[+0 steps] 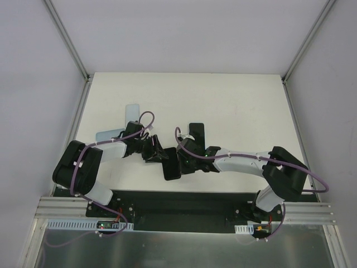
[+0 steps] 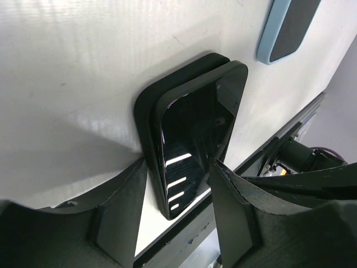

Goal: Put the phone into the phone case

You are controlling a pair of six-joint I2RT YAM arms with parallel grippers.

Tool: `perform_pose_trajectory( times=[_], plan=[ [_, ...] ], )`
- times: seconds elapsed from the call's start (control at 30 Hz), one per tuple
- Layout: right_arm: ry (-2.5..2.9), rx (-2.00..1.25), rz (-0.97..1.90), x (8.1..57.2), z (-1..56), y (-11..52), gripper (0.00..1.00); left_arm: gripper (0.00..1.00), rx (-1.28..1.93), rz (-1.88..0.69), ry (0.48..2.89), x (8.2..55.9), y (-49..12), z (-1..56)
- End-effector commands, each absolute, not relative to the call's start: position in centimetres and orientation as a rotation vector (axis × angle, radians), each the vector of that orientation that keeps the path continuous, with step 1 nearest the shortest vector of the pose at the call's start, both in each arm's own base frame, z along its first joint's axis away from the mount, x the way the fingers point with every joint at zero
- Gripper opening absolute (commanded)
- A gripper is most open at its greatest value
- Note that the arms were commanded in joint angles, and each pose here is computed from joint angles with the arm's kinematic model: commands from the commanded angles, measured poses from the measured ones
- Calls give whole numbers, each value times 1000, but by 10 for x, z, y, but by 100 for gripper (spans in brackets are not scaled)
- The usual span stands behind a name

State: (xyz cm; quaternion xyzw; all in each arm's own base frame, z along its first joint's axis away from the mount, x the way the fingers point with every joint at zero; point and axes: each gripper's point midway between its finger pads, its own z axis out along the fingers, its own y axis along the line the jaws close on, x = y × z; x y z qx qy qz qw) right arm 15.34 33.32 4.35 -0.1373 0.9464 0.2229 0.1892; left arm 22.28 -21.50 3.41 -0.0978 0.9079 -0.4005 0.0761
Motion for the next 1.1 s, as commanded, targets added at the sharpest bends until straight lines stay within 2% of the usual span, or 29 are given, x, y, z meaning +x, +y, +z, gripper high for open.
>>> perform_pose_trajectory(
  times=[0.0,0.1,0.23,0.37,0.57,0.77,0.9,1.07],
  plan=[
    [2664,-346,671,152,40,341,7,48,-169,-1246,2707,223,-231,38],
    [2712,-325,608,150,22,332,6,48,-155,-1257,2711,222,-236,38],
    [2713,-320,597,148,21,328,7,53,-85,-1262,2700,217,-242,42],
    [2665,-317,599,153,40,324,8,59,-93,-1247,2689,217,-241,44],
    [2583,-337,567,163,68,313,11,61,-97,-1190,2680,218,-236,46],
    [2552,-305,561,178,75,298,24,55,-108,-1076,2720,222,-226,41],
    [2553,-324,662,182,78,302,39,54,-107,-1064,2738,224,-227,43],
    [2565,-341,765,190,67,314,44,55,-127,-1064,2738,229,-229,45]
  ],
)
